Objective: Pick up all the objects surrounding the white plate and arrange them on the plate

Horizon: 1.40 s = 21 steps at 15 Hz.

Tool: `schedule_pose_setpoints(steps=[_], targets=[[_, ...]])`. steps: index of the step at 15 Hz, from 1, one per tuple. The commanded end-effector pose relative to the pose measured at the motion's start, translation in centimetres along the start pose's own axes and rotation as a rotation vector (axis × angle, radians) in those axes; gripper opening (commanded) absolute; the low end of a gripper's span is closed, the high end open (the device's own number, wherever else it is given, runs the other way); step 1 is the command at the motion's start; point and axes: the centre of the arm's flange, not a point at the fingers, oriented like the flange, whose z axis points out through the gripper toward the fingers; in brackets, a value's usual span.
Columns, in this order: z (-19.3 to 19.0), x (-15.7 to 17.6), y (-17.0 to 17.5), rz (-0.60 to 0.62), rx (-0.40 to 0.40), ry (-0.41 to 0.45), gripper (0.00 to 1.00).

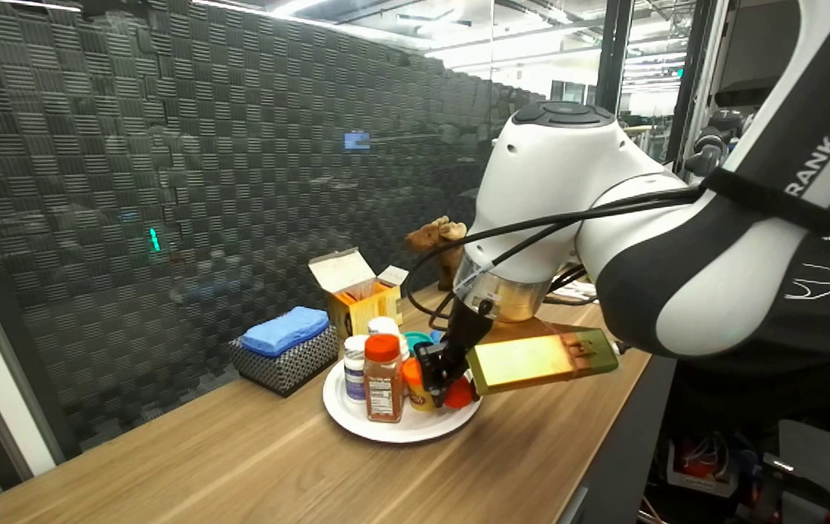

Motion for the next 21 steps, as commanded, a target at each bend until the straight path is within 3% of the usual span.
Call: schedule_pose_setpoints(steps=[1,4,10,13,15,21], targets=[[0.2,-0.2,-1.1,0.003,0.005,0.008,0.81],[-0.5,-0.1,-0.9,-0.017,-0.01,-0.001,1.0],[-5.3,5.3,0.4,0.012,-0.128,-0.005,1.0],[-9.4,9.8,2.2,-0.026,-0.315,-0.086,1.0],[-10.7,12.0,4.2,-0.073,-0.397,-0.167,1.0],[-15.6,15.1,6.7,-0.273,-0.498,-0.37,1.0]])
